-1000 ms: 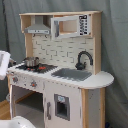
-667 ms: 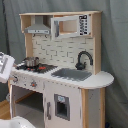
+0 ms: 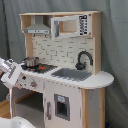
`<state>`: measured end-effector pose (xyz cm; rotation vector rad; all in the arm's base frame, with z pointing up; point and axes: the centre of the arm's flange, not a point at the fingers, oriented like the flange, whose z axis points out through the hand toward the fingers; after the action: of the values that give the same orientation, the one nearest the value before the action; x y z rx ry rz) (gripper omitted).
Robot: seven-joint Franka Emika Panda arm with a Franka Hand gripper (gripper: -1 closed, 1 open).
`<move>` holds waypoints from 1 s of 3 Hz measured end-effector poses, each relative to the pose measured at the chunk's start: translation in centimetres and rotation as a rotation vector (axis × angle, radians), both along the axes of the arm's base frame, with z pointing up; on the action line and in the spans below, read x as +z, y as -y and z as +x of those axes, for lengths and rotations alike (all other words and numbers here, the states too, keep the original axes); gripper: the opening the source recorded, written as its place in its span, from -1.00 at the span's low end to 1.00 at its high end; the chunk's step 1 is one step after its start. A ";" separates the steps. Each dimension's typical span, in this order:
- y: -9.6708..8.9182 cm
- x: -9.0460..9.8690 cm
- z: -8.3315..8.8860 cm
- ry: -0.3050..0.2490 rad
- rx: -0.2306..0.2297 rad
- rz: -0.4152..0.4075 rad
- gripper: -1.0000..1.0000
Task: Play with the kitchen
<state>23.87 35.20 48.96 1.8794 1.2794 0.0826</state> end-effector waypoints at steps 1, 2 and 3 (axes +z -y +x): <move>0.5 -1.4 1.0 -0.102 0.049 0.049 1.00; 0.7 -2.5 2.2 -0.181 0.106 0.094 1.00; 0.9 -3.3 3.5 -0.221 0.164 0.129 1.00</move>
<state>27.34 34.29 45.63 1.9300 1.6121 0.0454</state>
